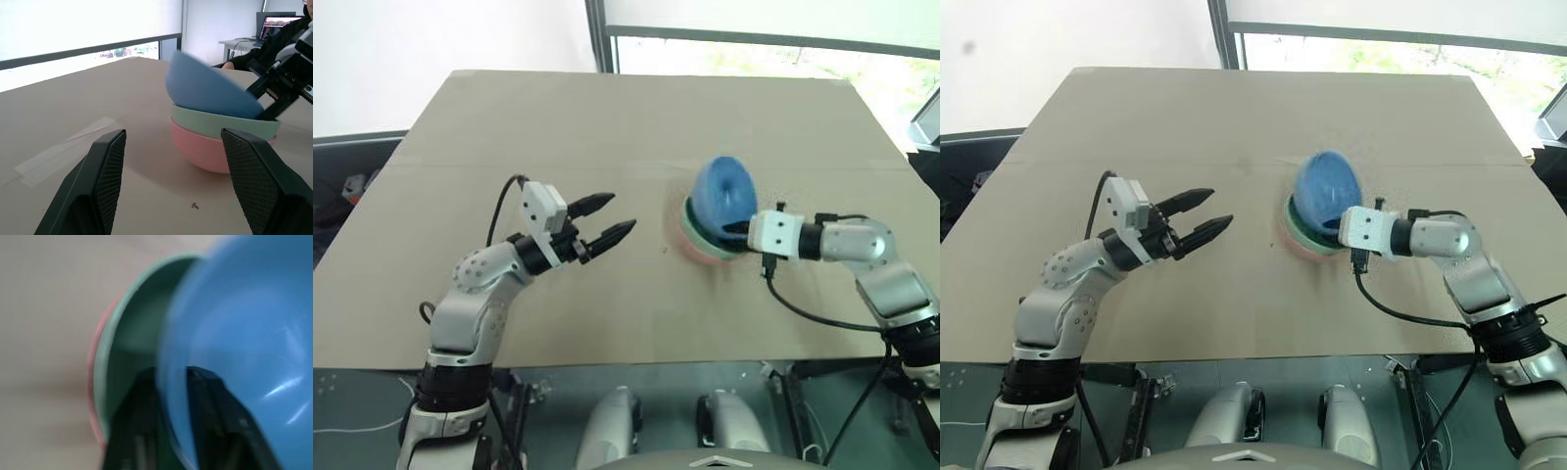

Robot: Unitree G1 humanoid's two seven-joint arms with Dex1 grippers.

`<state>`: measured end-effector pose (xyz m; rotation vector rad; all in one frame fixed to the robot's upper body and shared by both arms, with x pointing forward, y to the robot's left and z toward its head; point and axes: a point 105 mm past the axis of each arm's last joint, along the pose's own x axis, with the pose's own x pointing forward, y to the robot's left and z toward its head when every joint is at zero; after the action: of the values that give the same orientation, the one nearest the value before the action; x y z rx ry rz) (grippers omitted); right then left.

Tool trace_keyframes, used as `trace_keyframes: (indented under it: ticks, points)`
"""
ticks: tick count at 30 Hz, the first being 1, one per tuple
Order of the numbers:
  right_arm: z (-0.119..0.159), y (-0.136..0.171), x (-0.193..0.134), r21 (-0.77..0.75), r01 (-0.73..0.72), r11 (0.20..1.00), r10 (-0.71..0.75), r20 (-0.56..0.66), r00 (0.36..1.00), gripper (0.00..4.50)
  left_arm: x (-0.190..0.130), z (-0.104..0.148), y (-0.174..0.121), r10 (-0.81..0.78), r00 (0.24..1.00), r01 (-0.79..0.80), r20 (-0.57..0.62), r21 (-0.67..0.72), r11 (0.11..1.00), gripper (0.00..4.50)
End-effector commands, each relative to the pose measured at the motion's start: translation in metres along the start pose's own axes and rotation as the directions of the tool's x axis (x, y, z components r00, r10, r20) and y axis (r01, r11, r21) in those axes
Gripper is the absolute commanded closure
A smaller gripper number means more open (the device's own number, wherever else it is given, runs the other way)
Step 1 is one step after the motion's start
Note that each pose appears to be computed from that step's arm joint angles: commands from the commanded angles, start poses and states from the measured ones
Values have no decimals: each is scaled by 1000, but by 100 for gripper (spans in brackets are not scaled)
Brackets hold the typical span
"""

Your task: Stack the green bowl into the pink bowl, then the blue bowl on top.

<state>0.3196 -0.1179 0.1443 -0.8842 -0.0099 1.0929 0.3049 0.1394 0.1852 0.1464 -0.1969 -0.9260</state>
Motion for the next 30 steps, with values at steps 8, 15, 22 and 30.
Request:
trace_keyframes:
  ticks: [8, 15, 22, 30]
  points:
    - [64, -31, -44, 121, 215, 969, -234, 171, 957, 104, -4, 7, 2, 39, 999, -40, 23, 35, 999, 122]
    - [74, -11, -74, 297, 212, 931, -273, 181, 945, 104, -10, 8, -5, 19, 999, -20, 40, 28, 999, 122]
    - [60, 9, -72, 391, 229, 892, -303, 140, 943, 104, -10, 4, -10, 4, 999, -5, 37, 13, 1000, 122]
    - [20, 51, -102, 506, 291, 812, -345, 12, 939, 104, -35, -1, -7, 8, 1000, -7, -26, 18, 1000, 122]
